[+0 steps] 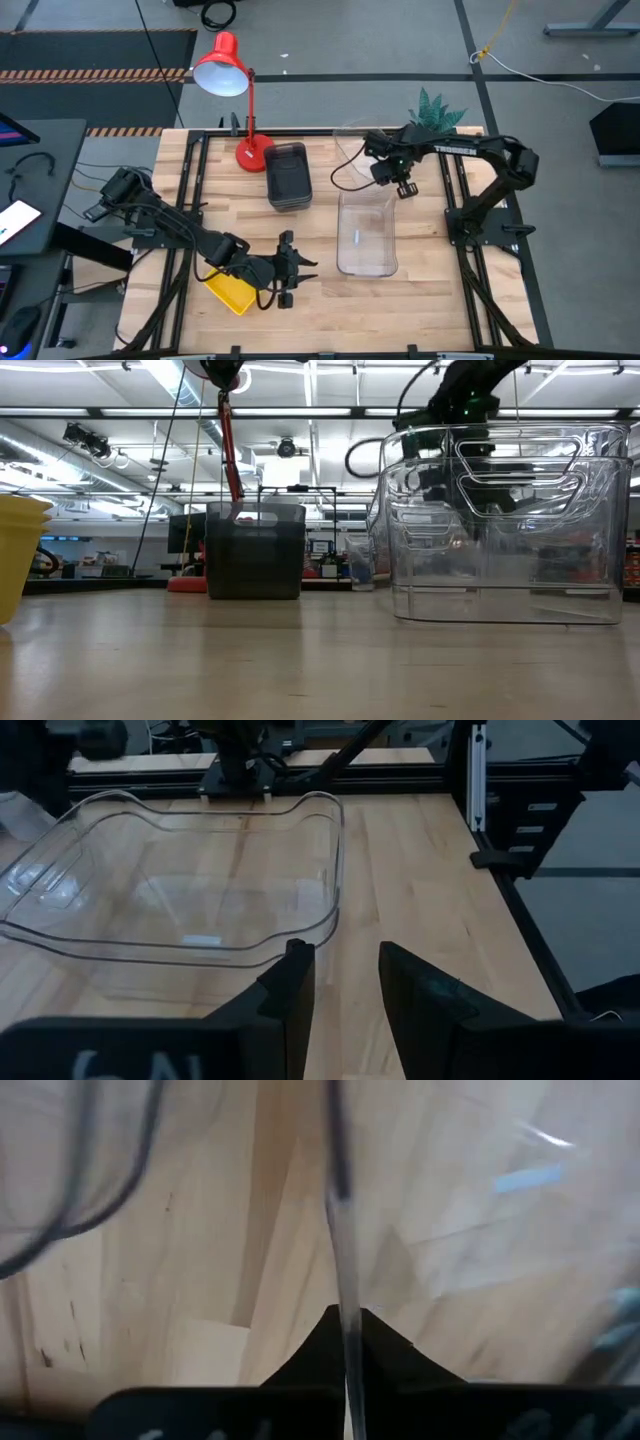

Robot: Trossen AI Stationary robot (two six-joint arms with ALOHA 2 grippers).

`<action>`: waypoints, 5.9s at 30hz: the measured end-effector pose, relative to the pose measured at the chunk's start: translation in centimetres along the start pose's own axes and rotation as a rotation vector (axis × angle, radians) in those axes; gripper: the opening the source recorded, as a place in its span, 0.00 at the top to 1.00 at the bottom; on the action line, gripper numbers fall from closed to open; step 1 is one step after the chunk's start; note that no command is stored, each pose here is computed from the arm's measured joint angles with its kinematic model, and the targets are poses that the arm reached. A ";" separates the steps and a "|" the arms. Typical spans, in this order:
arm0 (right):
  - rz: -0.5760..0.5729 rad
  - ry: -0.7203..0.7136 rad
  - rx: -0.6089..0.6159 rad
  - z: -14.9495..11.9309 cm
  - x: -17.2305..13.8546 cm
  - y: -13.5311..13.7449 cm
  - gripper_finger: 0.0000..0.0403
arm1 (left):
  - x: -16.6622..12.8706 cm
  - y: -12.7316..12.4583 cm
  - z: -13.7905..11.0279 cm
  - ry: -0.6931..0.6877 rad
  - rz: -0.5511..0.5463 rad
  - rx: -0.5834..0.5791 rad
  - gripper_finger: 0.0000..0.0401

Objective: Stack baskets by color
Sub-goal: Stack the top transparent bin on top of the bottom transparent bin, then return to Home Position

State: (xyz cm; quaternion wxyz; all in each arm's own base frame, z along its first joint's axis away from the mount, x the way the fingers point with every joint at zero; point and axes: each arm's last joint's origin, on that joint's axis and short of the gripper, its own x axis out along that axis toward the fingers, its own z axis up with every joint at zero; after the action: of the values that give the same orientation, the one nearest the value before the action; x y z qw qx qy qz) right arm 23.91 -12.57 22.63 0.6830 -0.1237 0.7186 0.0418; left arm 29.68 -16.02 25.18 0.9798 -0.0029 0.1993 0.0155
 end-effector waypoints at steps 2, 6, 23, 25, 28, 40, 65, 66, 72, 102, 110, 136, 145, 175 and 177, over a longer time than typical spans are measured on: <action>-0.011 -0.023 0.013 -0.1 -1.1 0.0 0.98 | 0.0 0.0 0.0 -0.001 0.000 0.004 0.70; -0.056 -0.049 0.037 -0.3 -3.6 0.2 0.99 | 0.0 0.1 0.0 -0.001 0.002 0.003 0.70; -0.151 -0.238 0.246 0.6 -15.0 2.7 1.00 | -0.2 0.1 0.2 -0.007 0.000 0.026 0.70; -0.137 -0.268 0.300 0.9 -16.0 3.6 1.00 | -0.2 0.1 0.2 -0.010 0.017 0.028 0.70; -0.117 -0.296 0.352 1.7 -16.7 5.5 1.00 | -0.7 0.4 0.4 -0.013 0.062 0.052 0.70; -0.153 -0.450 0.440 4.4 -18.2 16.9 1.00 | -3.2 -0.2 1.7 -0.089 0.100 0.064 0.70; -0.110 -0.166 0.396 11.3 -10.0 27.8 1.00 | -3.5 0.0 2.5 -0.165 0.163 0.030 0.70; -0.104 -0.154 0.395 11.5 -9.7 28.0 1.00 | -3.5 0.0 2.5 -0.165 0.163 0.032 0.70; -0.006 -0.208 0.418 12.1 -10.0 28.6 1.00 | -3.4 0.0 2.5 -0.164 0.165 0.040 0.70; 0.070 -0.242 0.234 12.4 -11.3 25.0 0.54 | -3.6 -0.2 2.6 -0.173 0.156 0.048 0.70; 0.010 -0.367 0.224 12.7 -9.0 23.4 0.56 | -3.6 -0.2 2.6 -0.173 0.156 0.048 0.70; -0.008 -0.950 0.307 2.7 -6.9 20.1 0.57 | -5.9 0.8 4.7 -0.248 0.103 0.186 0.70; 0.000 -1.061 0.352 0.0 -6.6 19.5 0.57 | -4.6 0.8 4.0 -0.205 0.055 0.173 0.70; -0.053 -1.308 0.431 -6.0 -4.6 17.8 0.57 | -9.9 5.5 -1.9 -0.380 0.005 0.070 0.70; -0.066 -1.322 0.433 -6.5 -4.6 17.6 0.57 | -10.5 6.2 -2.4 -0.386 0.010 0.073 0.70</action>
State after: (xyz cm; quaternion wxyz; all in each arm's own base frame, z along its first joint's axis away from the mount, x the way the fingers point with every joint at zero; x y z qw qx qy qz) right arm 13.67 3.50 25.66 0.9875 0.0449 0.1402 -0.0568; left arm 18.91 -10.18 27.10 0.9992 0.0366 0.0080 0.0132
